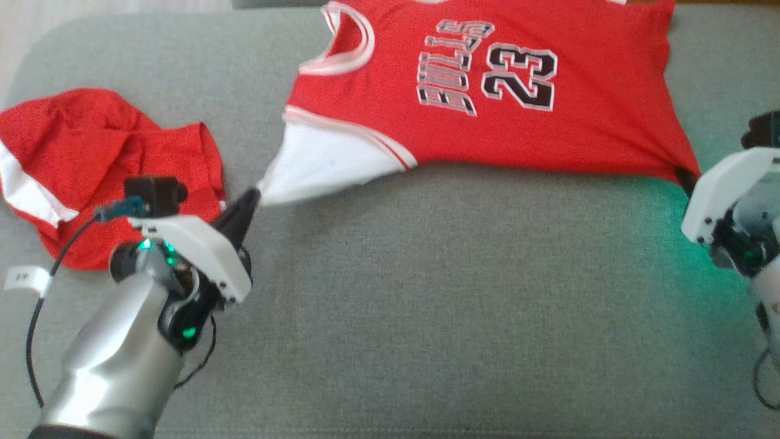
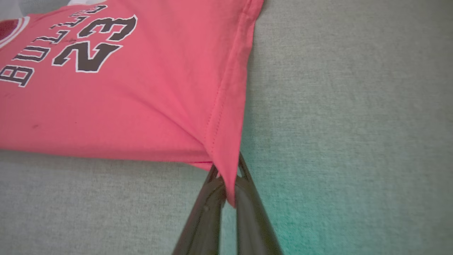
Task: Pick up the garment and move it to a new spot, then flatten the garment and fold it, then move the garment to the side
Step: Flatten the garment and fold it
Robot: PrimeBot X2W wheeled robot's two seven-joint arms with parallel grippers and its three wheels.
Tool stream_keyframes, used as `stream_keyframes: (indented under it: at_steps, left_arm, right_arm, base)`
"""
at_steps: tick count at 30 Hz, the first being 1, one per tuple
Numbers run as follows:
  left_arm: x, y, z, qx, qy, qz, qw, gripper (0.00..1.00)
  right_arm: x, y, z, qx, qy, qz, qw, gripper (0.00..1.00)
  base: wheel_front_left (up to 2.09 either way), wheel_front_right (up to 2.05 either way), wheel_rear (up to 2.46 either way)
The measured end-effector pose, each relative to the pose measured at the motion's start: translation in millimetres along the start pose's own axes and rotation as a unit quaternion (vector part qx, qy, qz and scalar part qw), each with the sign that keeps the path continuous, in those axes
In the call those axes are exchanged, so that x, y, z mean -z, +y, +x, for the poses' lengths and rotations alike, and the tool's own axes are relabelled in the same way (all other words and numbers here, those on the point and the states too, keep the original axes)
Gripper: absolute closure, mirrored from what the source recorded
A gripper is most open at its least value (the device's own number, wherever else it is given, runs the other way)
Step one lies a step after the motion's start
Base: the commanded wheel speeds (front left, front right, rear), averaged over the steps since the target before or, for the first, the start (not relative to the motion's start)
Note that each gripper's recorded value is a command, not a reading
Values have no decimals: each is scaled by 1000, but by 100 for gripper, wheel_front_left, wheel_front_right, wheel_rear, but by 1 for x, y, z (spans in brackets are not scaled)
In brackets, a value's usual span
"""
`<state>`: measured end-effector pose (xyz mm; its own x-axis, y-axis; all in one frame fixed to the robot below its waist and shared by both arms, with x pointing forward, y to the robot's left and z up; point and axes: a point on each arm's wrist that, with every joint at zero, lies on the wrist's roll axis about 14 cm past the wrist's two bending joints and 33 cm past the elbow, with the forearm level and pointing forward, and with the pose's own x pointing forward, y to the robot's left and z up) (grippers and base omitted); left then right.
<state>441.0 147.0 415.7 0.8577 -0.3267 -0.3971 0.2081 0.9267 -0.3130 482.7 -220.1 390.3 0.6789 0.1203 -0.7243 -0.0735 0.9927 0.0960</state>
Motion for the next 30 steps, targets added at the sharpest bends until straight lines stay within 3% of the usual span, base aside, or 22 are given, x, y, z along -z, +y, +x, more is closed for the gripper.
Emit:
stream_keyframes:
  at_steps: [4, 9, 15, 30]
  left_arm:
    - [7, -6, -20, 16, 21, -17, 1000, 100]
    - [16, -15, -48, 41, 52, -53, 996, 100]
    - [33, -17, -85, 61, 105, -72, 990, 100]
    - [74, -54, -165, 146, 225, -117, 956, 100]
  right_arm:
    - [3, -3, -13, 0, -1, -36, 999, 100]
    - [7, 5, -31, -20, -11, -120, 993, 100]
    - [20, -6, -51, -19, 11, -164, 986, 100]
    - [92, -23, -101, -43, 173, -164, 970, 100]
  base:
    - [0, 0, 0]
    - [0, 0, 0]
    - [0, 0, 0]
    - [0, 0, 0]
